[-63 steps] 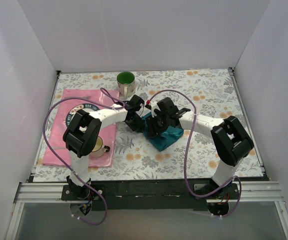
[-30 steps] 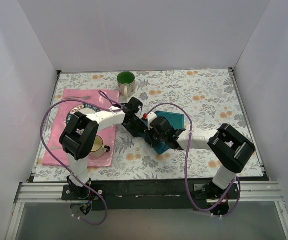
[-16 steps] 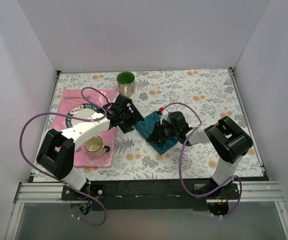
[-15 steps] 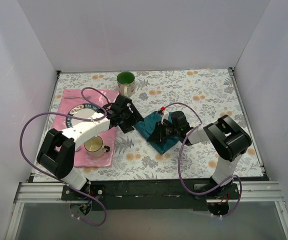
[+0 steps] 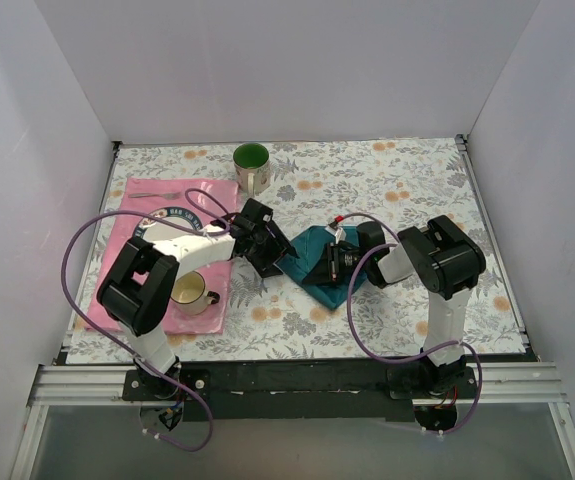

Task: Fold the napkin, place the utensils inside, and roll it up
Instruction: Roll the napkin with the utensil

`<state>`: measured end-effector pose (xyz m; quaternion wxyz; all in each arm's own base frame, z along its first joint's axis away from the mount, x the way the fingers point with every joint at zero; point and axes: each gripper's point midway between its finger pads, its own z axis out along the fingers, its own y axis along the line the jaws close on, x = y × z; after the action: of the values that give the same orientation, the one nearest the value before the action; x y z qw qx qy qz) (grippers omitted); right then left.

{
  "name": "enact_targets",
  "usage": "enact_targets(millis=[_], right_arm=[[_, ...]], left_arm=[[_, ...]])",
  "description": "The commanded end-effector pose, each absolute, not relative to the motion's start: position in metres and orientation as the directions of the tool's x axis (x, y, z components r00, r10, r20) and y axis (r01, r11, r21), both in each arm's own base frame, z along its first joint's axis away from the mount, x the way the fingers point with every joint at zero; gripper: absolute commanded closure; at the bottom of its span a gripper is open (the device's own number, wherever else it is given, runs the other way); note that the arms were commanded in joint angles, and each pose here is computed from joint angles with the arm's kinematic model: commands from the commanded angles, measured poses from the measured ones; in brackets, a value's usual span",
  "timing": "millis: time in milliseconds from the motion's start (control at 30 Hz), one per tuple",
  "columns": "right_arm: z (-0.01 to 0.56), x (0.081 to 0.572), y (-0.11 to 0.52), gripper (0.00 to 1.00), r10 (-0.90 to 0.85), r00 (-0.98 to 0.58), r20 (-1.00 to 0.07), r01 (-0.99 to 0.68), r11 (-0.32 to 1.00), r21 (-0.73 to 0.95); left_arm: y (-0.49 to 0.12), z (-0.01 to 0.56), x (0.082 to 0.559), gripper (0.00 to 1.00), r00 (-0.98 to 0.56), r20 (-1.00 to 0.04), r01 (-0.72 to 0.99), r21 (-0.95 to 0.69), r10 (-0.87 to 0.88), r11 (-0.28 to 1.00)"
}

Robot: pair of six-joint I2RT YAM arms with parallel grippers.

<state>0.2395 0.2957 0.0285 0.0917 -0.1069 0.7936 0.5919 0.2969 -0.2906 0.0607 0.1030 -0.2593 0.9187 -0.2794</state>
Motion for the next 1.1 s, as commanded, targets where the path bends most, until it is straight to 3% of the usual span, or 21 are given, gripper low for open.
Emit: enact_targets(millis=[0,167,367,467,500,533,600,633,700,733,767,833,867,1067], right_arm=[[0.017,0.229,0.292,0.99,-0.017,-0.989,-0.147,-0.145,0.296,0.944],[0.019,0.232,0.293,0.99,0.015,-0.989,-0.146,-0.136,0.281,0.95],[0.017,0.231,0.292,0.99,0.015,-0.991,-0.136,-0.126,0.282,0.951],[0.017,0.231,0.292,0.99,0.01,-0.99,-0.138,-0.129,0.285,0.95],[0.018,0.232,0.293,0.99,0.008,-0.989,-0.146,-0.138,0.288,0.948],[0.014,0.231,0.291,0.99,0.006,-0.992,-0.125,-0.118,0.31,0.943],[0.015,0.238,0.292,0.99,-0.016,-0.98,-0.2,-0.194,0.335,0.922],[0.005,0.231,0.287,0.99,-0.034,-0.99,-0.14,-0.142,0.388,0.91],[0.001,0.238,0.283,0.99,-0.072,-0.973,-0.219,-0.228,0.442,0.867],[0.004,0.247,0.284,0.97,-0.085,-0.964,-0.251,-0.262,0.46,0.848],[-0.002,0.238,0.277,0.94,-0.117,-0.973,-0.2,-0.232,0.513,0.827],[0.006,0.258,0.276,0.88,-0.181,-0.933,-0.312,-0.359,0.553,0.752],[0.004,0.25,0.271,0.85,-0.215,-0.937,-0.275,-0.349,0.59,0.728],[0.045,0.269,0.265,0.59,-0.383,-0.798,-0.466,-0.58,0.697,0.42]], left_arm=[[-0.294,0.052,0.283,0.43,-0.789,0.067,-0.542,-0.542,-0.61,0.642],[-0.29,0.028,0.27,0.44,-0.747,0.114,-0.626,-0.453,-0.655,0.635],[-0.29,0.003,0.267,0.42,-0.746,0.053,-0.635,-0.36,-0.664,0.684],[-0.284,-0.014,0.261,0.46,-0.739,0.035,-0.647,-0.319,-0.673,0.693],[-0.282,-0.016,0.259,0.61,-0.735,0.035,-0.651,-0.315,-0.677,0.691],[-0.279,-0.022,0.255,0.68,-0.729,0.038,-0.656,-0.321,-0.683,0.683],[-0.276,-0.025,0.254,0.78,-0.727,0.029,-0.656,-0.324,-0.686,0.681],[-0.274,-0.028,0.255,0.79,-0.734,0.012,-0.647,-0.318,-0.679,0.693],[-0.271,-0.031,0.255,0.84,-0.738,-0.001,-0.641,-0.31,-0.674,0.702],[-0.271,-0.032,0.254,0.89,-0.74,0.001,-0.64,-0.307,-0.673,0.704],[-0.271,-0.034,0.253,0.91,-0.742,0.005,-0.641,-0.302,-0.671,0.706],[-0.273,-0.034,0.253,0.95,-0.747,0.012,-0.635,-0.305,-0.664,0.709],[-0.274,-0.034,0.252,0.95,-0.75,0.016,-0.633,-0.307,-0.661,0.711],[-0.279,-0.022,0.256,1.0,-0.762,0.018,-0.615,-0.333,-0.648,0.714]])
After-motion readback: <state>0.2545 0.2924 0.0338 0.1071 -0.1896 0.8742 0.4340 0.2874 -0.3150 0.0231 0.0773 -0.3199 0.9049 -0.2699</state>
